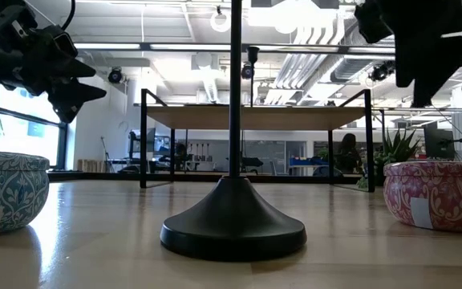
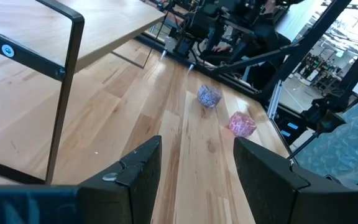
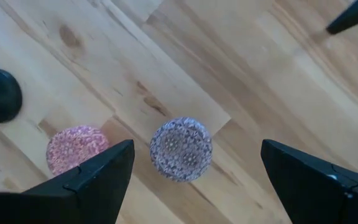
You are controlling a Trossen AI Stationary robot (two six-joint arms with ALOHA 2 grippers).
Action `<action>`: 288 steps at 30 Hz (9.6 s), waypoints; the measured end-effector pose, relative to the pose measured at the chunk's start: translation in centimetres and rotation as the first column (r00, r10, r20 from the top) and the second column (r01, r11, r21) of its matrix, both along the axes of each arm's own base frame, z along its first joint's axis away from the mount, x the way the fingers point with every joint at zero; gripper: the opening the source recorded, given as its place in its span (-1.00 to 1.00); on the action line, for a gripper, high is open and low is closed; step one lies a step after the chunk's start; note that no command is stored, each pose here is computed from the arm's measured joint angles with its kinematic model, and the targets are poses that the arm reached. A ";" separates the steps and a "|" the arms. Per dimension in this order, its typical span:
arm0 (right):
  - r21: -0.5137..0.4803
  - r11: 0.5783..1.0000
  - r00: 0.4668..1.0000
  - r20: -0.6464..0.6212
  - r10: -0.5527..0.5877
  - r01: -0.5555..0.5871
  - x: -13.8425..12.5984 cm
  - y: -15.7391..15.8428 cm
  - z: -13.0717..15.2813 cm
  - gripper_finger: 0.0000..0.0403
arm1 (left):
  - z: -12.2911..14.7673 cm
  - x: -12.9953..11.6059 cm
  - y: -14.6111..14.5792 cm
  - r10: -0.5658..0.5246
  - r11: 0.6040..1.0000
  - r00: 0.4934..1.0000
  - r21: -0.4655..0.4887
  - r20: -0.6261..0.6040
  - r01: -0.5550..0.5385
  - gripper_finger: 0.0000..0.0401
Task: Pick & Place candle stick holders
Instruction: Put the red scented candle on the shelf
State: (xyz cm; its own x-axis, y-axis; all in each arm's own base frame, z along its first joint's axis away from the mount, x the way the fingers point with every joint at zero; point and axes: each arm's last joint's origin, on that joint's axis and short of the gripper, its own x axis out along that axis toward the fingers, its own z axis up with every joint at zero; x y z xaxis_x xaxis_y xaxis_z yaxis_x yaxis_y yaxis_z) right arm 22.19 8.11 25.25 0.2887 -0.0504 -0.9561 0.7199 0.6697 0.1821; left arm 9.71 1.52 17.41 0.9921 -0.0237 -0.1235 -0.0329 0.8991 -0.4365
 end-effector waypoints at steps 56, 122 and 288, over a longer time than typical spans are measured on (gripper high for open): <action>-0.003 0.999 0.976 -0.213 -0.043 0.043 3.1 3.1 -6.7 0.72 | -0.1 0.0 0.0 -0.003 1.000 1.000 0.004 -0.014 0.003 -0.01; 0.034 0.998 0.981 -0.182 0.059 -0.054 2.8 2.6 -10.8 0.42 | -0.1 0.0 -0.1 -0.015 0.999 1.000 -0.032 -0.014 0.015 -0.01; -0.267 0.946 0.980 0.028 0.197 -0.183 16.3 -18.0 3.5 0.61 | -0.2 0.0 -0.1 -0.015 0.999 1.000 -0.033 -0.014 0.014 -0.01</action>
State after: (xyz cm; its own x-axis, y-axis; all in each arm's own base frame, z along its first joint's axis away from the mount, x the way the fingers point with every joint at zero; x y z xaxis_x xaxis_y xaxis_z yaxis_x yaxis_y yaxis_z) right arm 38.47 -9.92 28.79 0.3673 -0.2357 -0.8997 0.5687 0.8224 0.0167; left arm 9.69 1.46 17.25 0.9897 -0.0423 -0.1369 -0.0266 0.8847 -0.4654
